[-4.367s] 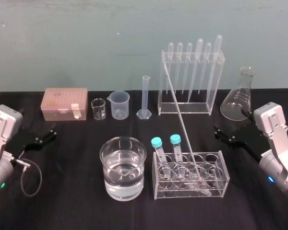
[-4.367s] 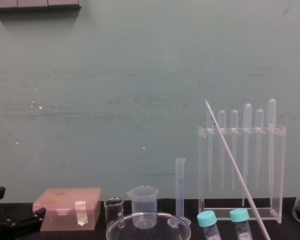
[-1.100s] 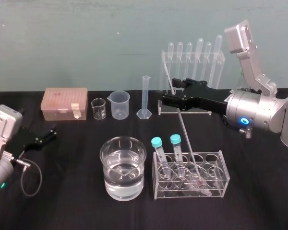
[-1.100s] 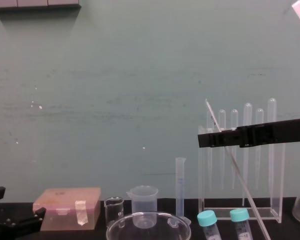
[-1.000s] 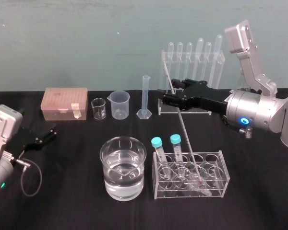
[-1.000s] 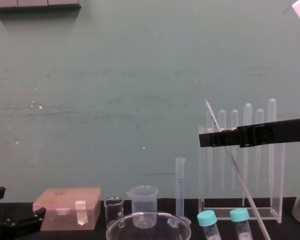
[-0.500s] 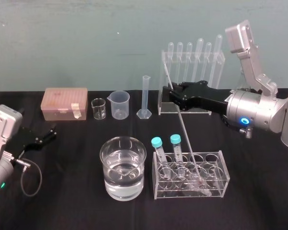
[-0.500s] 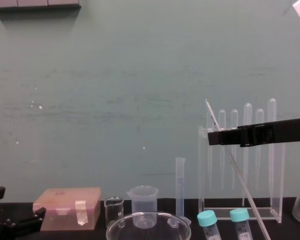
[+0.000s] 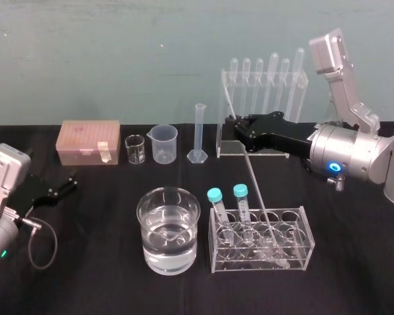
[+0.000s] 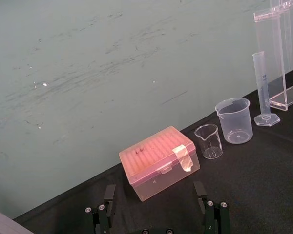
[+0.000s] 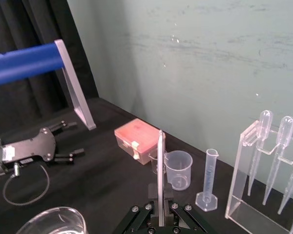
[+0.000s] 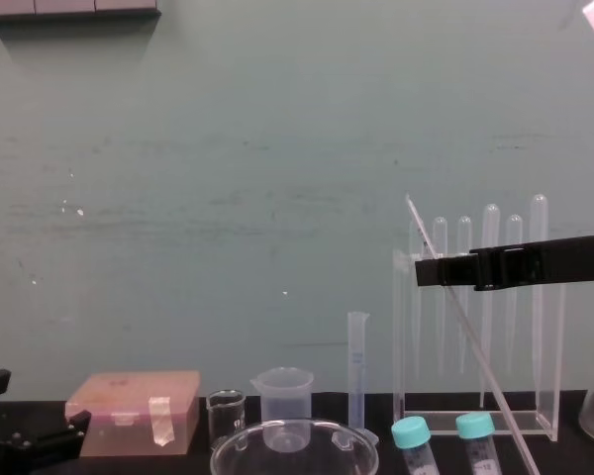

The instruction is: Hold the thermometer with one hand and immerse one end into the beaker, then reinsert it into the test tube rack.

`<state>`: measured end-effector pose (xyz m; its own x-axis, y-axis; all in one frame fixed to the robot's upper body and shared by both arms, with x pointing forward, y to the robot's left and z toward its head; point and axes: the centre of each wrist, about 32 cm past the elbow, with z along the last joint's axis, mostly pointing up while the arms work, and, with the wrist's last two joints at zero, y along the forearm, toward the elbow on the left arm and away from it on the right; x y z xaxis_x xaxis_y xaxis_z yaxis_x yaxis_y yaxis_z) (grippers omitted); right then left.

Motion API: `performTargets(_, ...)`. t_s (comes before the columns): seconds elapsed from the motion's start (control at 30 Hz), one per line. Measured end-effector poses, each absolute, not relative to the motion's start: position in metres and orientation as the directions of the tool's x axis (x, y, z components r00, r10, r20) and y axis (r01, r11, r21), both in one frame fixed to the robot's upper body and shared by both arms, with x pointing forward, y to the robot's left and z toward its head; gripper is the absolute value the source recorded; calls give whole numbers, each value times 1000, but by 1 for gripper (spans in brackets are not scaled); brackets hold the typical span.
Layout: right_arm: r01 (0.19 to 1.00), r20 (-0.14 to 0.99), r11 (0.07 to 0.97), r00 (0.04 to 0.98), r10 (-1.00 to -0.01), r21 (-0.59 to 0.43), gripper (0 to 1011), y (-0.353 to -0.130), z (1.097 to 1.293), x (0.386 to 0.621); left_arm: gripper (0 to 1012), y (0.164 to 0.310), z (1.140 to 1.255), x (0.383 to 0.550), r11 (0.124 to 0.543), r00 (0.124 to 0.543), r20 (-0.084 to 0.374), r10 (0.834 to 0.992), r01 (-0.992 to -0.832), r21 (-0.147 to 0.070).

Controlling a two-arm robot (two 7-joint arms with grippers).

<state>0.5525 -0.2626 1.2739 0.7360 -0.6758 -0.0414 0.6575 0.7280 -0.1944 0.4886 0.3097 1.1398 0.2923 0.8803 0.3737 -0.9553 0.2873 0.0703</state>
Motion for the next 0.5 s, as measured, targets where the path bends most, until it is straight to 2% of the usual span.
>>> performTargets(0.2,663,-46,738,739,-672,-127,58,-262,1267,546,1008,310,1140,489,287,292,374,880,-955,70)
performTargets(0.5,692,7,722,722,-692,14,58,-274,1258,531,1008,310,1140,489,287,292,374,880,-955,70)
